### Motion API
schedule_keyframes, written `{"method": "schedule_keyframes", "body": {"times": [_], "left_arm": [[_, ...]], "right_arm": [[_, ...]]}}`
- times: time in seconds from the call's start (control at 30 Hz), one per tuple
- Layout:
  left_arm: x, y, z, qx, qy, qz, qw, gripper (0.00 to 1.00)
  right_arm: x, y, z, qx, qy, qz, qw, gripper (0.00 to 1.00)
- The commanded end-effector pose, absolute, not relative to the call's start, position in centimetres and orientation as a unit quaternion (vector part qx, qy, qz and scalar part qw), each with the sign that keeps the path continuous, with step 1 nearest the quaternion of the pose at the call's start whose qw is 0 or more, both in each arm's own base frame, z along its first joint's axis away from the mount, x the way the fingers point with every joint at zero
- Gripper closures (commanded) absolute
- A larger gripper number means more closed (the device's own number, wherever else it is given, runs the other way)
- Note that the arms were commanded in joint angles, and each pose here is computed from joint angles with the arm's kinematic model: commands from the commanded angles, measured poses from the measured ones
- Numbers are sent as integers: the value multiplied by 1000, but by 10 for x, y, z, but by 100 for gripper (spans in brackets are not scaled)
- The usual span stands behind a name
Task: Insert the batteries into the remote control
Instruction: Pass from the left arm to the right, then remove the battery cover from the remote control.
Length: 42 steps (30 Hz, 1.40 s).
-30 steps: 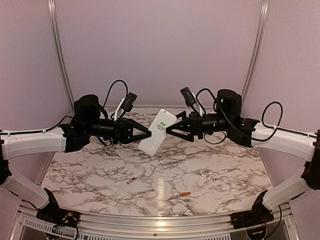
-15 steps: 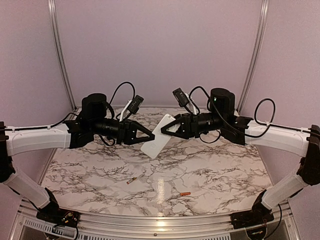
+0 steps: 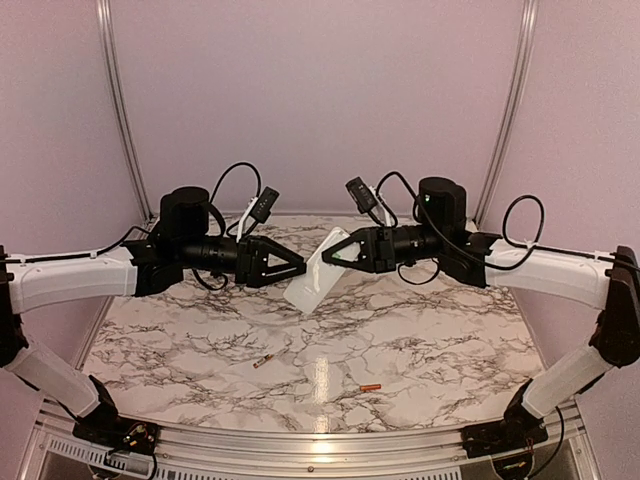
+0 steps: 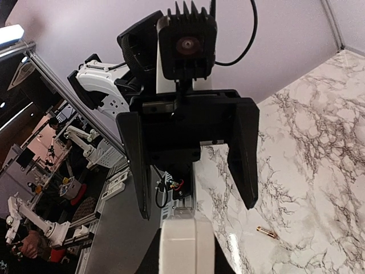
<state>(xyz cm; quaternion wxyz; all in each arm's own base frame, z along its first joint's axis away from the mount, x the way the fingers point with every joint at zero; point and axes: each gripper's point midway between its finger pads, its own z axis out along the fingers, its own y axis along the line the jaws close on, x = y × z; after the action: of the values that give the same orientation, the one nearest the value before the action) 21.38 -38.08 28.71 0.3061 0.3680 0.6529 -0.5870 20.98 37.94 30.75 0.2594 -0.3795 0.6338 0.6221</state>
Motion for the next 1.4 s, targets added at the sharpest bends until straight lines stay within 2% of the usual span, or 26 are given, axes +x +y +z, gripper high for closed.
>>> {"method": "schedule_keyframes", "body": {"times": [0.0,0.27,0.67,1.0,1.1,1.23,1.37], "left_arm": [[236,-361,293,306,673,-571,357,21],[257,-351,278,212,691,-575,384,10],[285,-366,260,123,722,-574,366,14],[281,-386,267,112,695,-616,354,6],[282,-389,266,107,693,-620,351,10],[286,-391,264,94,693,-626,346,26],[291,-395,257,80,701,-624,334,33]], "right_arm": [[243,358,324,-316,640,627,312,100],[280,336,322,-201,663,612,382,100],[296,328,318,-119,648,629,412,100],[298,346,309,-115,652,628,408,100],[298,349,308,-114,654,625,410,100],[297,350,308,-111,653,623,416,100],[296,352,306,-111,655,621,416,100]]}}
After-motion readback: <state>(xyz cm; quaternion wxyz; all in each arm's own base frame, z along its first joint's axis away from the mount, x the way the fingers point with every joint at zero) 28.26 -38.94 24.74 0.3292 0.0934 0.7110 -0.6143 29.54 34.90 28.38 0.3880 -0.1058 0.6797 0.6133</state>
